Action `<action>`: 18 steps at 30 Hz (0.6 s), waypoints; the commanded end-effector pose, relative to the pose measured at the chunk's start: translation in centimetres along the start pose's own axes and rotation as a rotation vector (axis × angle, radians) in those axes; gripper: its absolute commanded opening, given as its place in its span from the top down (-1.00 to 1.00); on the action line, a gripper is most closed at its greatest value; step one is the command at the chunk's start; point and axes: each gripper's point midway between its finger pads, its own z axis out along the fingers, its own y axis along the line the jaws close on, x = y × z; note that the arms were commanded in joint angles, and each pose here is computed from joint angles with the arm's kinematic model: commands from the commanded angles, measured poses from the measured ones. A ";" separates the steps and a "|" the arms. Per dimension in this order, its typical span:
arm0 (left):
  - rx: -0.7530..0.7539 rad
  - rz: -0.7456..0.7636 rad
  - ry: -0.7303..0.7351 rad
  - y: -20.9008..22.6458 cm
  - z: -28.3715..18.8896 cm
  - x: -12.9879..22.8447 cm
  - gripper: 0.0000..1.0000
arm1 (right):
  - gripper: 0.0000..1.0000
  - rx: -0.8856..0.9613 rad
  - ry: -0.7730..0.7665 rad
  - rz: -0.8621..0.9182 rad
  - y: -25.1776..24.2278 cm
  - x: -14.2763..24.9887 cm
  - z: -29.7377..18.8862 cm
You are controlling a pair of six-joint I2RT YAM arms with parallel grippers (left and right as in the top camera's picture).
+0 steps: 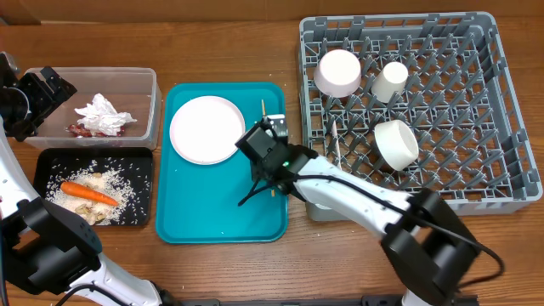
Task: Sort waste into correct bins and load items into the dishwasher rack
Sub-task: 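Lift the chopstick and carry it right over the dish rack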
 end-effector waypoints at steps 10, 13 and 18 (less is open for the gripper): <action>-0.002 -0.006 0.011 -0.1 0.4 0.2 -1.00 | 0.92 0.036 -0.168 0.080 -8.3 -7.9 -10.1; -0.002 -0.006 0.011 -0.1 0.4 0.2 -1.00 | 0.92 0.097 -0.146 0.127 -11.8 -8.2 -10.1; -0.002 -0.006 0.011 -0.1 0.4 0.2 -1.00 | 0.92 0.182 -0.063 0.198 -16.6 -7.3 -9.2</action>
